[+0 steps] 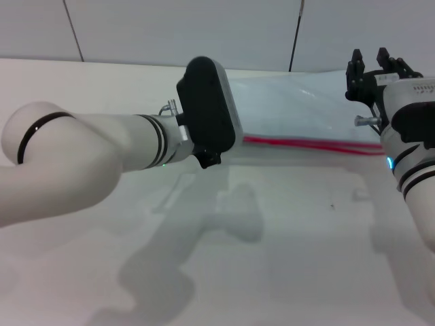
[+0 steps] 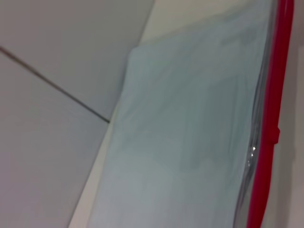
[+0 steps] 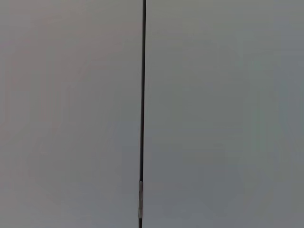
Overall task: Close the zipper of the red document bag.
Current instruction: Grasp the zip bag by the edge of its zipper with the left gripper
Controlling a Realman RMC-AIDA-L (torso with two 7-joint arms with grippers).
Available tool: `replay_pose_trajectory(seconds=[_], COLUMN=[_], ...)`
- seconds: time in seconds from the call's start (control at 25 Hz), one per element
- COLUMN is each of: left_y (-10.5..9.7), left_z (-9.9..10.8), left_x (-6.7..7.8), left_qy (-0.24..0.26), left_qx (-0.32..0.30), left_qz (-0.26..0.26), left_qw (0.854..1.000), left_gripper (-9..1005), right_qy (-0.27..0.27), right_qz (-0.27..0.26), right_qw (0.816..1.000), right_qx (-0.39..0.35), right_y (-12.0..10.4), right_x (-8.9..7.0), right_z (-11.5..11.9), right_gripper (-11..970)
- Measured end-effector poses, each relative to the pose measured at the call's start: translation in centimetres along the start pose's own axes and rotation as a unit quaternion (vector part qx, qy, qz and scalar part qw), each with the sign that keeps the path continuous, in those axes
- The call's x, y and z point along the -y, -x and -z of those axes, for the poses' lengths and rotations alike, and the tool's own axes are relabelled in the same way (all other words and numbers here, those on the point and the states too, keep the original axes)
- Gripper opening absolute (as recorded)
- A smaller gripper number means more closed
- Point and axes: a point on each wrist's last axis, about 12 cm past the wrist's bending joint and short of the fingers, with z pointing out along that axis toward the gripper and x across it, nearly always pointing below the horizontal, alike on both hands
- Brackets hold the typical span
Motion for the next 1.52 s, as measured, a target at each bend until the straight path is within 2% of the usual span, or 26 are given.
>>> replay_pose_trajectory(seconds=[0.28, 0.64, 0.8, 0.84, 0.96, 1.16, 1.36, 1.52], left_y=[0.0, 0.6, 0.8, 1.0, 1.5, 1.5, 1.8, 1.8], left_z=[0.0, 0.4, 1.3, 1.6, 2.4, 3.7, 4.8, 5.3], left_x=[-0.4, -0.6, -0.8, -0.8, -1.1, -1.3, -1.7, -2.1], left_qy=[0.006, 0.019, 0.041, 0.045, 0.056, 0.07, 0.087, 0.099], left_qx=[0.002, 0.023, 0.051, 0.058, 0.073, 0.087, 0.101, 0.105], left_qz=[0.039, 0.038, 0.037, 0.034, 0.03, 0.036, 0.036, 0.037], left_qw=[0.999, 0.999, 0.997, 0.997, 0.995, 0.993, 0.99, 0.989], left_gripper=[80, 54, 54, 54, 55, 55, 55, 54], right_qy=[-0.001, 0.007, 0.021, 0.028, 0.033, 0.066, 0.13, 0.205], right_qz=[0.0, -0.009, -0.017, -0.01, 0.004, 0.019, 0.042, 0.06], right_qw=[1.0, 1.0, 0.999, 0.999, 0.999, 0.996, 0.99, 0.977], right_qx=[0.001, 0.01, 0.019, 0.028, 0.039, 0.053, 0.034, 0.013], right_y=[0.0, 0.7, 1.8, 2.8, 4.0, 7.4, 8.8, 9.6], right_x=[0.0, -0.6, -1.0, -0.9, -0.6, -0.5, 0.0, 0.2], right_z=[0.0, 0.1, 0.6, 1.1, 1.8, 3.0, 3.0, 2.7], right_gripper=[391, 391, 391, 391, 390, 390, 391, 391])
